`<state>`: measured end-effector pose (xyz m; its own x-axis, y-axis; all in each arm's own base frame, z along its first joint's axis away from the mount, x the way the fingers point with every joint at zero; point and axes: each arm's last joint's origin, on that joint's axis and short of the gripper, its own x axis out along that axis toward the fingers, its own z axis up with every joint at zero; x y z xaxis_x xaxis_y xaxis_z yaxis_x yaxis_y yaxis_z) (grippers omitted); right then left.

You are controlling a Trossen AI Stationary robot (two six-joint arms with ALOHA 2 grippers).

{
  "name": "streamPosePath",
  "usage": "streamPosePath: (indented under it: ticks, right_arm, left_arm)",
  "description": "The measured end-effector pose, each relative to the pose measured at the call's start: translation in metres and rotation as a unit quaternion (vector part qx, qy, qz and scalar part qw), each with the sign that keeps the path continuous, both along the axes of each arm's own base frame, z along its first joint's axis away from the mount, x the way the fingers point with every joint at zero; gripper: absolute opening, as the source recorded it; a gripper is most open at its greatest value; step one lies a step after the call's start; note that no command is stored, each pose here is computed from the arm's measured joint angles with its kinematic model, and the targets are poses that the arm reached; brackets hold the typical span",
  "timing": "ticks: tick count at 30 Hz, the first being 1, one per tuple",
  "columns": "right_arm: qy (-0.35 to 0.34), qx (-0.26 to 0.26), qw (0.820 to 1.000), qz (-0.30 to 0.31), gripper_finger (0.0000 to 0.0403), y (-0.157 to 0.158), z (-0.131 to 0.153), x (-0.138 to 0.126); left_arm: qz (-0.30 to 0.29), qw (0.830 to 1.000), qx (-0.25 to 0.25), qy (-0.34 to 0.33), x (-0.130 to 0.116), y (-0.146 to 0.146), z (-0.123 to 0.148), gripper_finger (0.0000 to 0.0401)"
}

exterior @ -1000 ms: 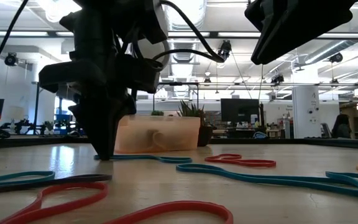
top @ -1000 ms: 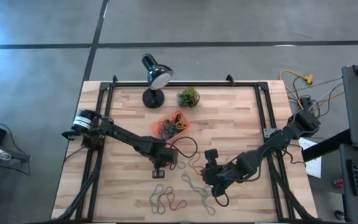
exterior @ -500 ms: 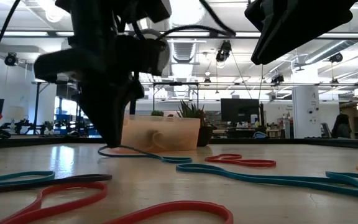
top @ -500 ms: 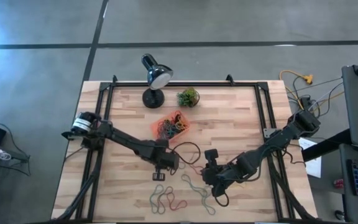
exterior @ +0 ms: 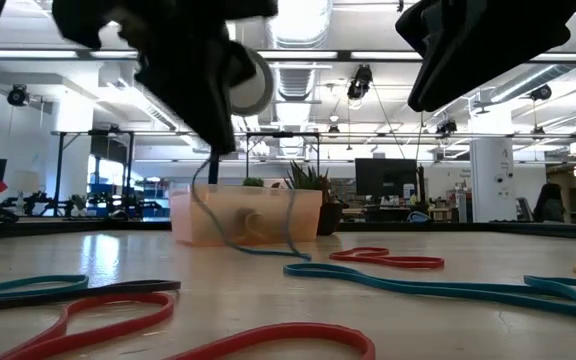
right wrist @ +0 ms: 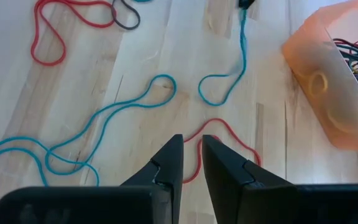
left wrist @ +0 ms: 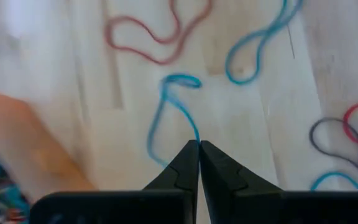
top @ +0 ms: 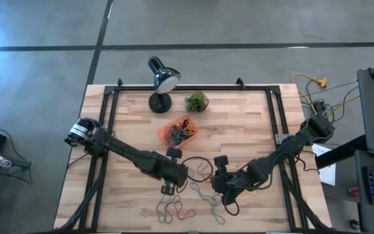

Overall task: Pick and place rubber bands into bin
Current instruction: Put the blue rubberband into the orange bin

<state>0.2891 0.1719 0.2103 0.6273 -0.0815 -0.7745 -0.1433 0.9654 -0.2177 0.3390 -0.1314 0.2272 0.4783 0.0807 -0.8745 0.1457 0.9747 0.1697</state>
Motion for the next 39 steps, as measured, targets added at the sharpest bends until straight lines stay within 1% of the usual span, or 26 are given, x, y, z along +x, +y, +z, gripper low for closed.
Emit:
streamPosePath:
  ticks: [9,18,19,21,23,25,28,32,34,35,39]
  right_arm:
    - [0.002,-0.001,1.0,0.0,0.0054,0.0,-0.001,0.0]
    - [0.003,-0.002,1.0,0.0,0.0054,-0.001,-0.002,-0.001]
    - [0.003,-0.002,1.0,0.0,0.0054,-0.001,-0.002,-0.001]
    - [0.004,-0.002,1.0,0.0,0.0054,-0.001,-0.003,-0.001]
    - [0.006,-0.004,1.0,0.0,0.0054,-0.001,-0.004,-0.002]
    - [0.006,-0.004,1.0,-0.001,0.0054,-0.001,-0.005,-0.002]
    - [0.005,-0.005,1.0,0.0,0.0054,-0.002,-0.005,-0.002]
    - [0.004,-0.007,1.0,-0.001,0.0054,-0.002,-0.005,-0.002]
    - [0.003,-0.006,1.0,-0.002,0.0054,-0.002,-0.005,-0.002]
    - [0.003,-0.006,1.0,-0.002,0.0054,-0.002,-0.005,-0.002]
    - [0.001,-0.004,1.0,-0.003,0.0054,-0.002,-0.005,-0.002]
  left_arm:
    - [0.042,0.994,0.072,-0.067,-0.021,0.01,0.04,0.0]
    - [0.065,0.975,0.16,-0.141,-0.039,0.023,0.078,0.0]
    - [0.067,0.973,0.164,-0.145,-0.041,0.025,0.081,0.0]
    - [0.069,0.973,0.156,-0.155,-0.043,0.027,0.086,0.0]
    - [0.056,0.979,0.125,-0.15,-0.044,0.027,0.088,0.0]
    - [0.032,0.986,0.087,-0.139,-0.044,0.026,0.087,0.0]
    - [-0.002,0.992,0.046,-0.117,-0.038,0.021,0.077,0.0]
    - [-0.083,0.994,0.005,-0.075,-0.023,0.01,0.052,0.0]
    - [-0.115,0.992,0.005,-0.053,-0.015,0.006,0.037,0.0]
    - [-0.127,0.991,0.013,-0.05,-0.011,0.004,0.03,0.0]
    - [-0.155,0.986,0.061,-0.027,0.004,0.002,0.009,0.0]
